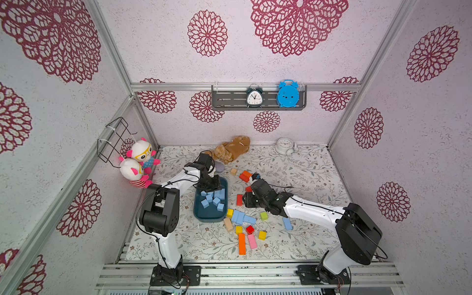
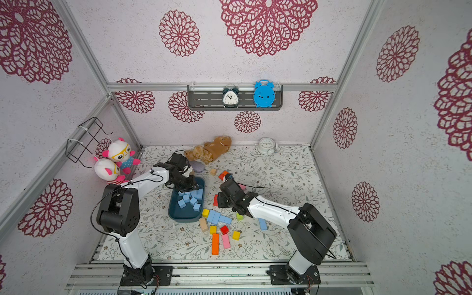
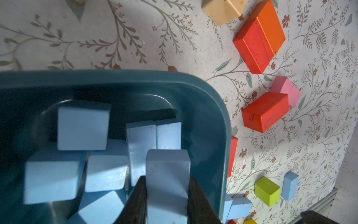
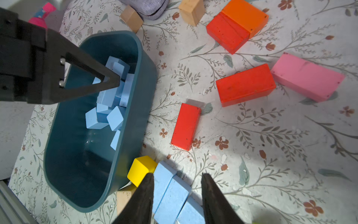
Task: Pick out the blue building blocks
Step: Place the building block in the storage box.
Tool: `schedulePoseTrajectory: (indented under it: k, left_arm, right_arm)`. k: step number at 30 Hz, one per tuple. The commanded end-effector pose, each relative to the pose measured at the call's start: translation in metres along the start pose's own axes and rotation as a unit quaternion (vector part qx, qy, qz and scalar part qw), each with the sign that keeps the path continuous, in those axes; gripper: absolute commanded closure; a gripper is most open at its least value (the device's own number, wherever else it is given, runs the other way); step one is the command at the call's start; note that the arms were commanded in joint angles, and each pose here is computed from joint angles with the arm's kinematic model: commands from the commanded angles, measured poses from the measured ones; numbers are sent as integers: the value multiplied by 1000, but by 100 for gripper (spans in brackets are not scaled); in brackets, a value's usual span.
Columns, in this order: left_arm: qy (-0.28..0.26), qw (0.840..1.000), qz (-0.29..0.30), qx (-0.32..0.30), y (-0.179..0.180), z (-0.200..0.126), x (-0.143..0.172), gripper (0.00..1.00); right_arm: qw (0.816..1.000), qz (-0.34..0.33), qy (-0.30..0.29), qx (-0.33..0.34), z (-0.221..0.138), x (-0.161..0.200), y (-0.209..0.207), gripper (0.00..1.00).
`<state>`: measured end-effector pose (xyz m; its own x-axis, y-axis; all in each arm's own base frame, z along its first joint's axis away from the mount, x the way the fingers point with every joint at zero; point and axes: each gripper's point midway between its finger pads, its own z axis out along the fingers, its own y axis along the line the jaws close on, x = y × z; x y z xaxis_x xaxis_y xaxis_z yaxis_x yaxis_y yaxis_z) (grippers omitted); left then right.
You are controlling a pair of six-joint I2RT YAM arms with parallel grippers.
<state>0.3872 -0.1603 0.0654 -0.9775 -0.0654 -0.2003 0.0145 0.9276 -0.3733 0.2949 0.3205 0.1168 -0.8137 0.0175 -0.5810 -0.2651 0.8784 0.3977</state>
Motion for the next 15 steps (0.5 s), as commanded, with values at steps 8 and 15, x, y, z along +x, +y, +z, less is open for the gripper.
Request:
schedulePoseTrajectory:
  k: [8, 15]
  left_arm:
    - [-12, 1000, 17, 20, -20, 8, -8, 61]
    - [-13, 1000, 16, 14, -17, 10, -6, 49]
  right_arm:
    - [1000, -9, -1, 15, -6, -1, -6, 56]
    - [1000, -7, -2, 16, -9, 3, -9, 56]
